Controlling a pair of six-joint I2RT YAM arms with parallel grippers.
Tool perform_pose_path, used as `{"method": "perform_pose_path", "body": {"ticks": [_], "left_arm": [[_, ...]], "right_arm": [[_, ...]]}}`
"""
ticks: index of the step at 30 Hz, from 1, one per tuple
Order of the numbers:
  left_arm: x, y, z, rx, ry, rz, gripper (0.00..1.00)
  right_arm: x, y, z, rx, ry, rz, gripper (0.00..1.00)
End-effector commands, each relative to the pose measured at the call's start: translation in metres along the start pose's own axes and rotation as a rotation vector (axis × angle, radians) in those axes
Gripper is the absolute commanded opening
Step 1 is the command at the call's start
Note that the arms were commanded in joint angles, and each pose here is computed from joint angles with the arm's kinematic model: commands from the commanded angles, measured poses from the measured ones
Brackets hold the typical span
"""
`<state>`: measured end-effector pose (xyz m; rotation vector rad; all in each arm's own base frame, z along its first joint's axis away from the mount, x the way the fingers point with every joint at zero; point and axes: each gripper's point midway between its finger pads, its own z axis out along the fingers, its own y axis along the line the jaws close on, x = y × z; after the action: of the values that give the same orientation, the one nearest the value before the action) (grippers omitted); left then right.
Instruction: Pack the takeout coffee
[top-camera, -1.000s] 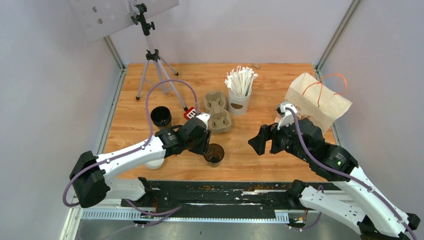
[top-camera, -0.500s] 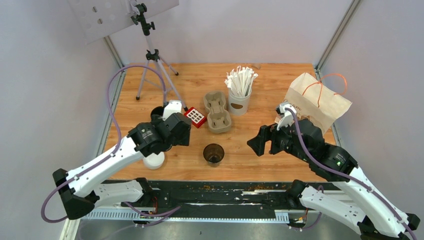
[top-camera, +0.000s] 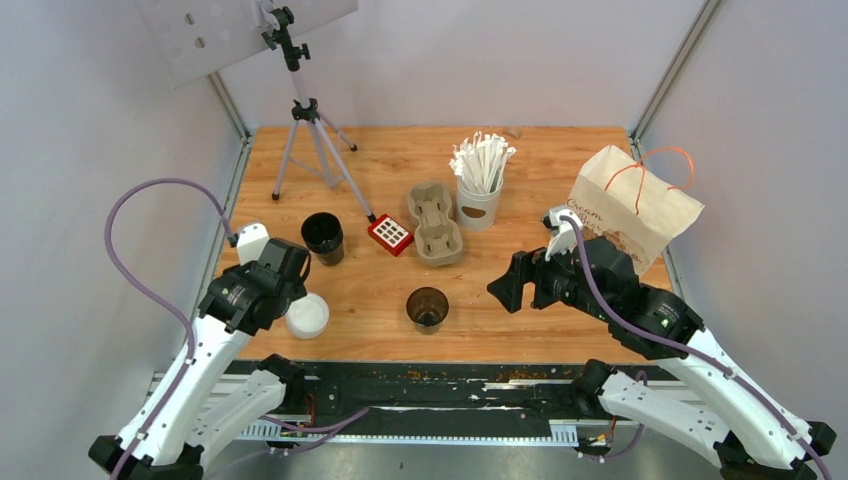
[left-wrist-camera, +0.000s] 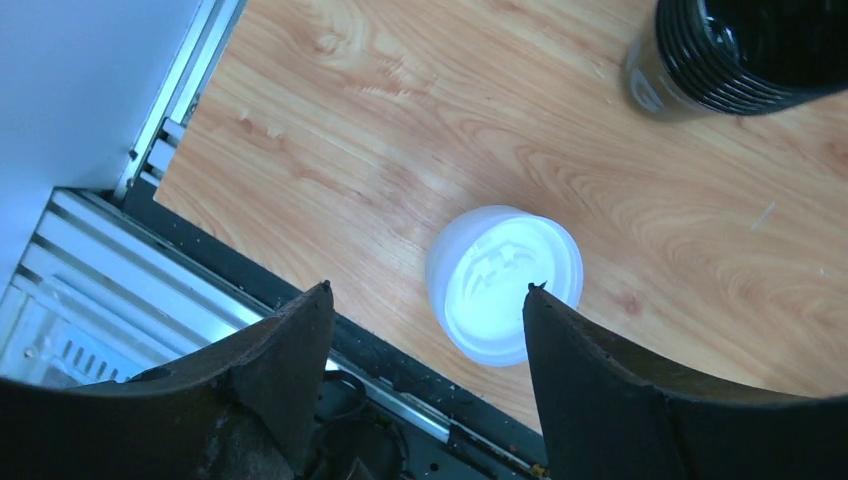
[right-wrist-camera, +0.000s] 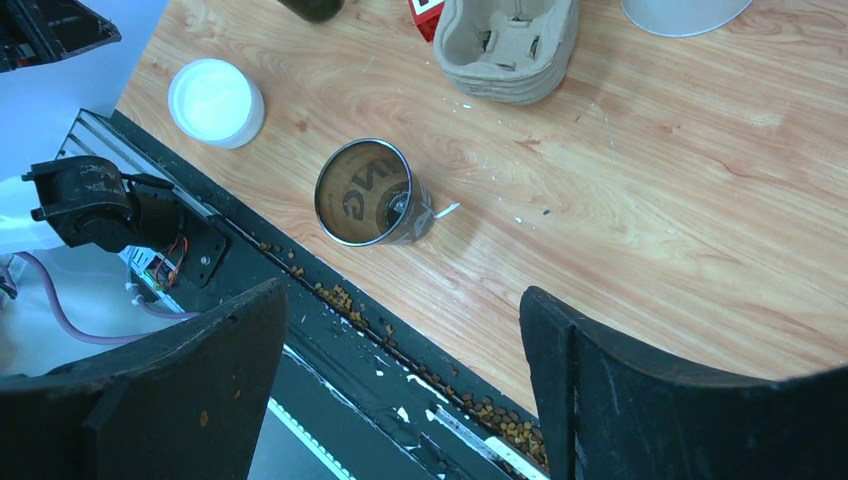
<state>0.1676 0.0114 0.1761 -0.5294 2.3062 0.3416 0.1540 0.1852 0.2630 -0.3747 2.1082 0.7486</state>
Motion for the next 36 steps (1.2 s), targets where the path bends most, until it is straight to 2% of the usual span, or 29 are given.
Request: {"method": "perform_pose_path", "body": {"ticks": [1,6,14,20,36], "left_arm": [[0.002,0.002,0.014,-0.046,0.003,-0.143,0.76],[0.019,0.01,0.031,-0.127,0.073,-0.269,0.76],[0.026,0.026,0.037,-0.224,0.076,-0.299,0.74],[0.036,0.017,0.042,-0.182,0.102,-0.329,0.73],[0.047,0.018,0.05,-0.224,0.125,-0.35,0.64]], "right_arm": [[-0.015,0.009,0.0,-0.039,-0.062,0.012,0.86],[-0.017,0.009,0.002,-0.036,-0.059,-0.001,0.86],[-0.018,0.007,-0.001,-0.026,-0.065,-0.001,0.86],[-0.024,0.011,0.001,-0.031,-0.064,-0.005,0.85],[-0.026,0.013,0.002,-0.038,-0.068,0.002,0.85]]}}
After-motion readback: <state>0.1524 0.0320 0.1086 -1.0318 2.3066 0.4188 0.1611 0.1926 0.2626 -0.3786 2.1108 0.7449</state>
